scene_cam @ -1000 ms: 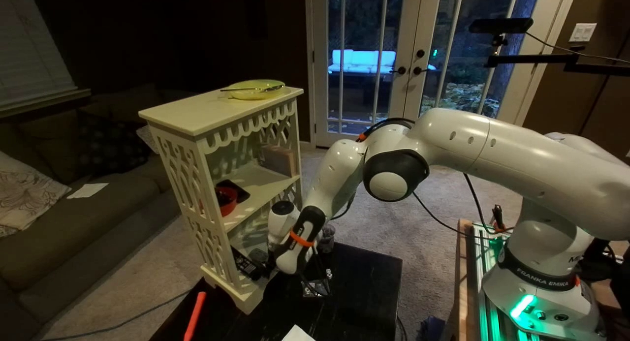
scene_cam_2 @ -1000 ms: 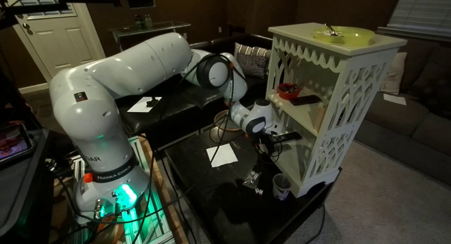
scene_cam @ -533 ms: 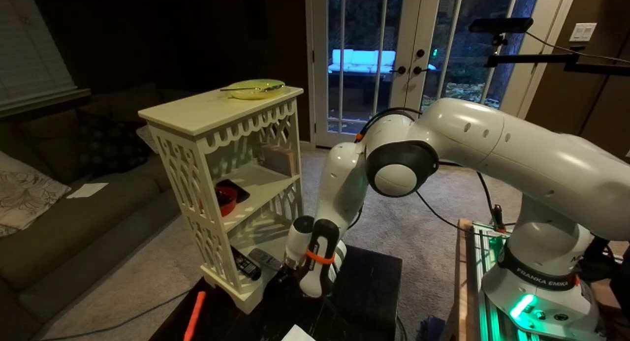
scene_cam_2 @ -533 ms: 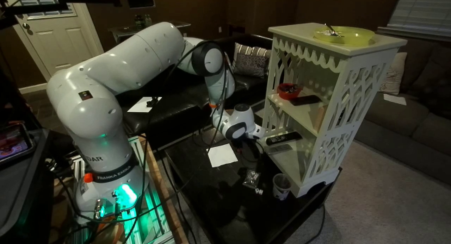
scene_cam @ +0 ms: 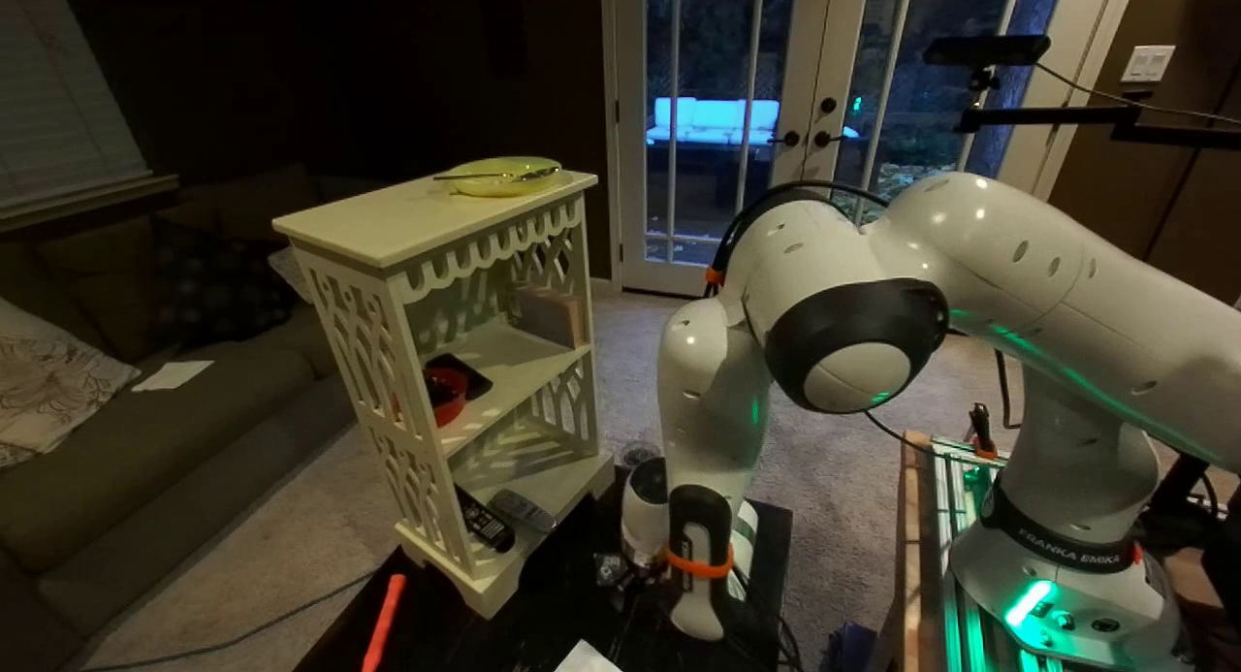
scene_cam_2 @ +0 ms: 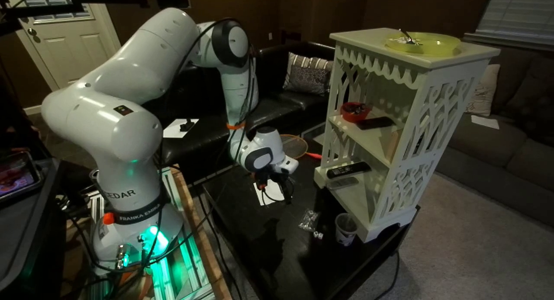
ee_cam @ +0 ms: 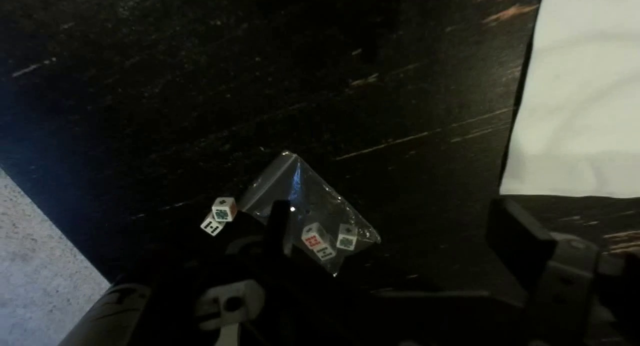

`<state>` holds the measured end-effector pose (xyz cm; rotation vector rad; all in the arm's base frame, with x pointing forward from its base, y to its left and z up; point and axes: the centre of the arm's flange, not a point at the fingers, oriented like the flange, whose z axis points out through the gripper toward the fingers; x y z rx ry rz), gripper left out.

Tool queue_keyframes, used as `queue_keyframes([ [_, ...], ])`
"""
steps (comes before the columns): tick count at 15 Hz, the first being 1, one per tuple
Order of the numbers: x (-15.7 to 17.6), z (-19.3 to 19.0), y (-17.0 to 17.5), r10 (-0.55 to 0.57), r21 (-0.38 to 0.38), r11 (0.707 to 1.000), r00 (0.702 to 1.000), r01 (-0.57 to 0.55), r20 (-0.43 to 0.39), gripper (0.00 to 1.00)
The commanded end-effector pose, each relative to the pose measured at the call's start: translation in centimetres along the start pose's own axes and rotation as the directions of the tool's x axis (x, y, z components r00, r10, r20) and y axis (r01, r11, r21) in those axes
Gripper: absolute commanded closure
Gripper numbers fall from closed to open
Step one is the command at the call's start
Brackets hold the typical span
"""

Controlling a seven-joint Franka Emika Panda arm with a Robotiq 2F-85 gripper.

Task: Move the grey remote from the middle shelf to the bottom shelf

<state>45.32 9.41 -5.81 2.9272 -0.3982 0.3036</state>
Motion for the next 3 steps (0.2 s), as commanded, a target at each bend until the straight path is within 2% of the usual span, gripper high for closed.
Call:
queue_keyframes([
  [1,-6.9,-5.7,2.1,-0.019,0.039,0.999,0.990,0.025,-0.139,0.00],
  [2,-3.0,-2.1,0.4,-0.018,0.021,1.000,0.996,0.020,-0.086,0.00],
  [3,-4.4,-3.0,0.7,-0.027,0.027,0.999,0.993,0.030,-0.117,0.00],
])
